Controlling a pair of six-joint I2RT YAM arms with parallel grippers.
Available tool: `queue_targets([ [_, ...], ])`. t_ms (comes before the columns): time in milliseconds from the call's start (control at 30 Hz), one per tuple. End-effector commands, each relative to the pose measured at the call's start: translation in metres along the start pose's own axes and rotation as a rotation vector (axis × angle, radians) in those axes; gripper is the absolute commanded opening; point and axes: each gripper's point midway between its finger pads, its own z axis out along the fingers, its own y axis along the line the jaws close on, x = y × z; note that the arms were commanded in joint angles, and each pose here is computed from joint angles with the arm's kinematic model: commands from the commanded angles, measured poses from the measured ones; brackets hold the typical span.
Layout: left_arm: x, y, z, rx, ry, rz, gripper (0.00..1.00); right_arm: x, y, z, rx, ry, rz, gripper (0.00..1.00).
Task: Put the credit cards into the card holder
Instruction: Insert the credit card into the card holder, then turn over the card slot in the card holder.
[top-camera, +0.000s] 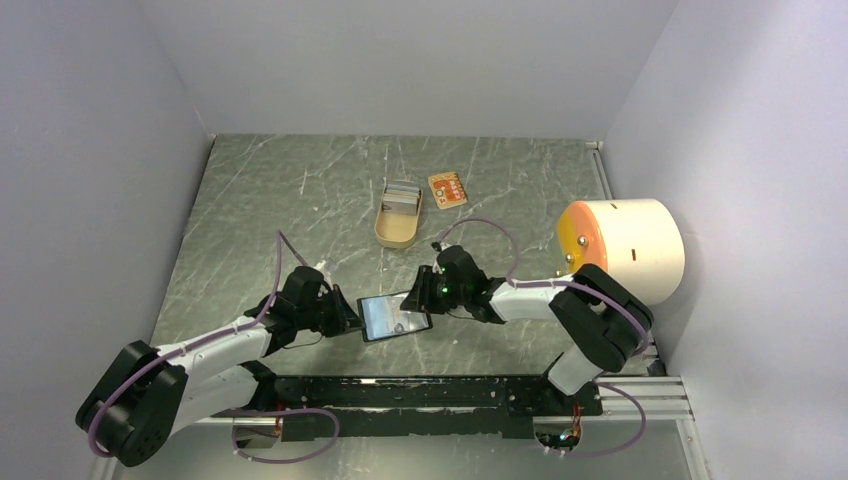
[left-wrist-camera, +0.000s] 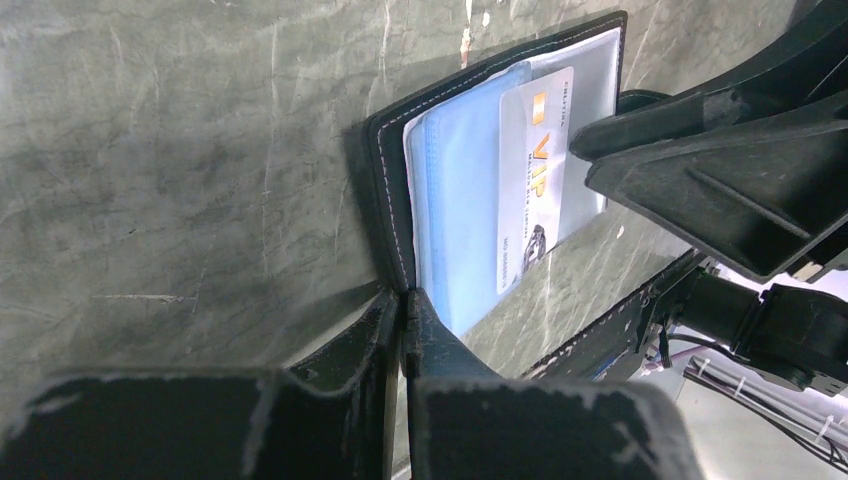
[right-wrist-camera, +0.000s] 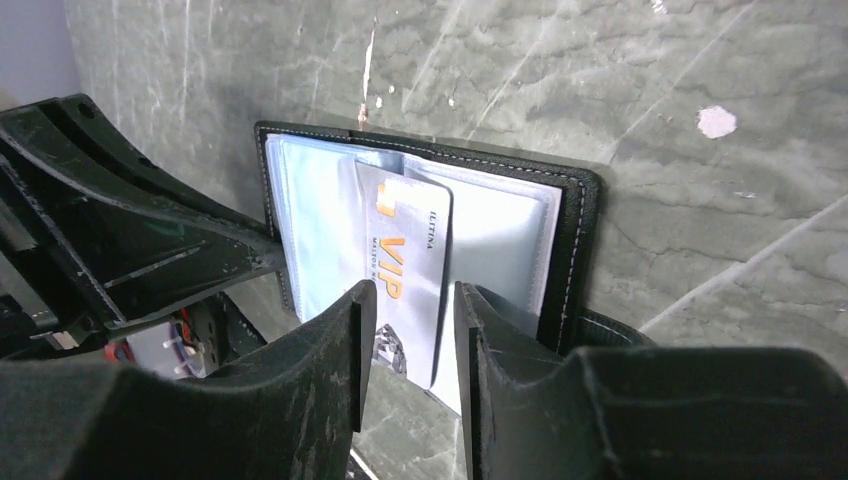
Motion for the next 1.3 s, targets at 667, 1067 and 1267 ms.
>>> queue_targets([
  [667,-0.008,-0.028,-0.003,0.102,-0.008,0.019,0.09,0.016,0.045,0.019,-0.215,0.040,-0.008,0.37],
  [1067,-0.009,-0.046,-0.010,0.218,-0.037,0.029,0.27,0.025,0.031,0.016,-0.178,0.039,0.033,0.35],
  [1267,-0.007,-0.051,-0.009,0.262,-0.032,0.030,0.29,0.026,0.028,0.014,-0.179,0.032,0.042,0.34],
])
